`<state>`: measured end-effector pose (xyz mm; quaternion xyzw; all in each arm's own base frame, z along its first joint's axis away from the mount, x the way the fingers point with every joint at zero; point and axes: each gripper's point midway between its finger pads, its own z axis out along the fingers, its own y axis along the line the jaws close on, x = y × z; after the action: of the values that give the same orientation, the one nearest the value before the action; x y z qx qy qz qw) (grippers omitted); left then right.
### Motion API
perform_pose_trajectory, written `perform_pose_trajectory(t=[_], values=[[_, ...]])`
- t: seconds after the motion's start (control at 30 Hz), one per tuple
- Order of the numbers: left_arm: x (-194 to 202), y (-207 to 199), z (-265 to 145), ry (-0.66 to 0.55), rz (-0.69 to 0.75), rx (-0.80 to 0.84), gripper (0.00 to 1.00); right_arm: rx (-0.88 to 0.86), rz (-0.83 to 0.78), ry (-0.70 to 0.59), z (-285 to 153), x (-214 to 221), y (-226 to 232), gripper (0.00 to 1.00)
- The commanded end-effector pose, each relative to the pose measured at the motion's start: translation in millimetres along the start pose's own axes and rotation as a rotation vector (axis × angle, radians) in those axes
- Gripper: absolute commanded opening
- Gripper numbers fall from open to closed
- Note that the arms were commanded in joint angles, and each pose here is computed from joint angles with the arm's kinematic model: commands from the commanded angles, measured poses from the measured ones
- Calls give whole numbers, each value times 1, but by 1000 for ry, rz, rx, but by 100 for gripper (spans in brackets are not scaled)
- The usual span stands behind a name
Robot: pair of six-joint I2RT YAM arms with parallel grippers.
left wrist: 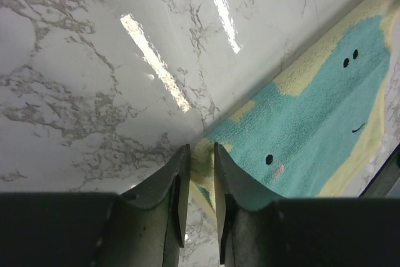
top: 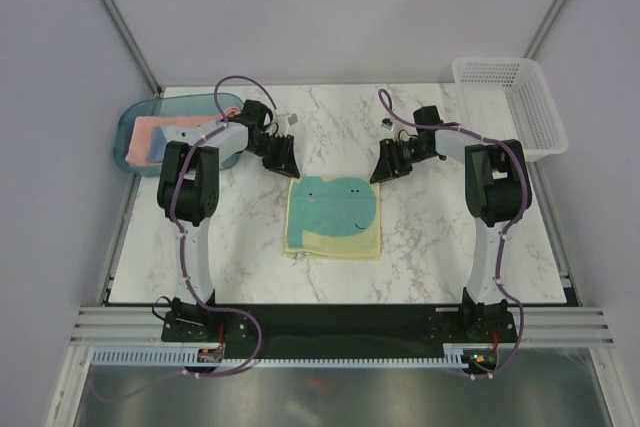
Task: Fold and stack the towels
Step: Fold the towel
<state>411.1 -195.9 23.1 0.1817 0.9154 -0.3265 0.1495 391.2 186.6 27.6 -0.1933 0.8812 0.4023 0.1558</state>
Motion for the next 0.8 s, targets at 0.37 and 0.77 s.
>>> perform_pose_trajectory(t=[0.37,0.77], values=[[-17,2,-9,-22,68,7,2,15,-90,6,3,-8,-11,3],[-43,12,-16,-66,73,-62,26,83,-163,-22,-2,-27,-21,0]])
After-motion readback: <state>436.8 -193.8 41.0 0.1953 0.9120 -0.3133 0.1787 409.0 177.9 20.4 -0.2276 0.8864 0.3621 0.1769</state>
